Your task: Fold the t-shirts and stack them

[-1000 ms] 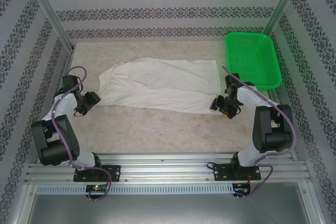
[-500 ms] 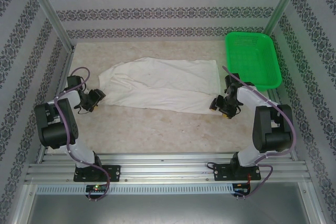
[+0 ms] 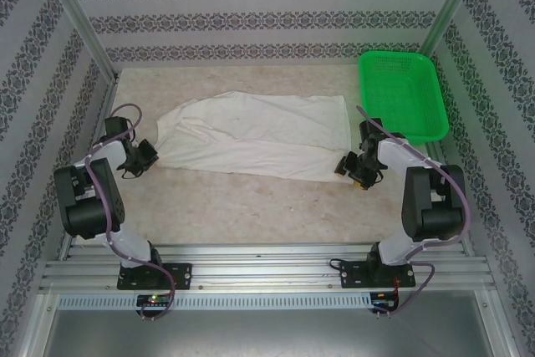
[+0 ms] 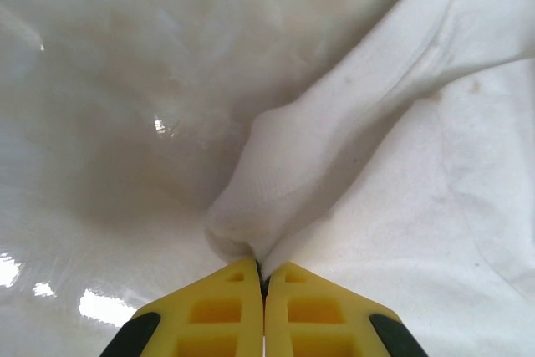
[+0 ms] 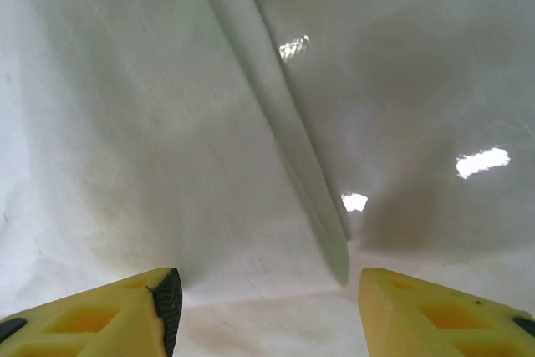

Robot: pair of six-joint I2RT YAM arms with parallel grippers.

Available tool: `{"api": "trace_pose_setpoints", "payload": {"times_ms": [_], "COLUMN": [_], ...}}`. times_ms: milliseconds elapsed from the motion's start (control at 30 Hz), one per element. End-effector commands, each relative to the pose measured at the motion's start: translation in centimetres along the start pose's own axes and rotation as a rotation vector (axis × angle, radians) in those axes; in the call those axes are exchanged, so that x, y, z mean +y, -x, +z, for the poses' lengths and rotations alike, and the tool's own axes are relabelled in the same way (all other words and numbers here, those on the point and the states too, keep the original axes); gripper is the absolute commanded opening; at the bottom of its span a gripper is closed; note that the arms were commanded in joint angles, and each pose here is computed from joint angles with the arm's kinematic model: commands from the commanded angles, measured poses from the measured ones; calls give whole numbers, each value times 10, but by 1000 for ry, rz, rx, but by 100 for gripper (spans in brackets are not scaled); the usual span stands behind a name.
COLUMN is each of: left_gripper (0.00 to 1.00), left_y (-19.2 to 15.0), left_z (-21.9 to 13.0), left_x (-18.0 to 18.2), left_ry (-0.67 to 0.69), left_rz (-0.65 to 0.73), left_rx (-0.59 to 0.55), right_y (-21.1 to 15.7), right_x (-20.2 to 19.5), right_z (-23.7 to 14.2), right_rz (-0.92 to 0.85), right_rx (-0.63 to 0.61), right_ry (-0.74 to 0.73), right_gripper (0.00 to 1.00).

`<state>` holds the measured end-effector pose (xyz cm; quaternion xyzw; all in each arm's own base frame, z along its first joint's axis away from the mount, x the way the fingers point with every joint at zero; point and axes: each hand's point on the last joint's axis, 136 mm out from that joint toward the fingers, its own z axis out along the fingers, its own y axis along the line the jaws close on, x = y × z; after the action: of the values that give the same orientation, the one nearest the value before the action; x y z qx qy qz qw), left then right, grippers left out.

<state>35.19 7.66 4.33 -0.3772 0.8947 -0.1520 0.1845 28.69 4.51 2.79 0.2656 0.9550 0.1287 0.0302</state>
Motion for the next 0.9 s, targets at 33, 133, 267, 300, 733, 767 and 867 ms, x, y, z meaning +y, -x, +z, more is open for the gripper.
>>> {"api": "trace_pose_setpoints", "payload": {"times_ms": [33,133,267,300,733,767,867], "left_gripper": [3,3,2,2,1,1,1], "left_y": [-11,-16,-21,-21,-62,-66,-77], "left_z": [-15,-20,-24,-25,-57,-57,-54], "left_x": [9,15,24,25,66,72,80], "left_ry": [44,47,66,68,183,196,211], "left_rz": [20,10,6,4,-62,-72,-99], "left_rx": [-14,-13,-16,-16,4,6,29], "right_y": [4,6,8,8,-14,-17,-25], "right_x": [0,-2,-12,-13,-36,-38,-43], "right_z": [13,16,16,15,-15,-15,-11], "right_rz": [70,68,61,60,2,2,1], "right_rx": [6,9,-17,-21,-50,-48,-23], "right_ry": [17,2,-43,-50,-119,-123,-127], "right_gripper": [54,41,19,13,0,0,1]}}
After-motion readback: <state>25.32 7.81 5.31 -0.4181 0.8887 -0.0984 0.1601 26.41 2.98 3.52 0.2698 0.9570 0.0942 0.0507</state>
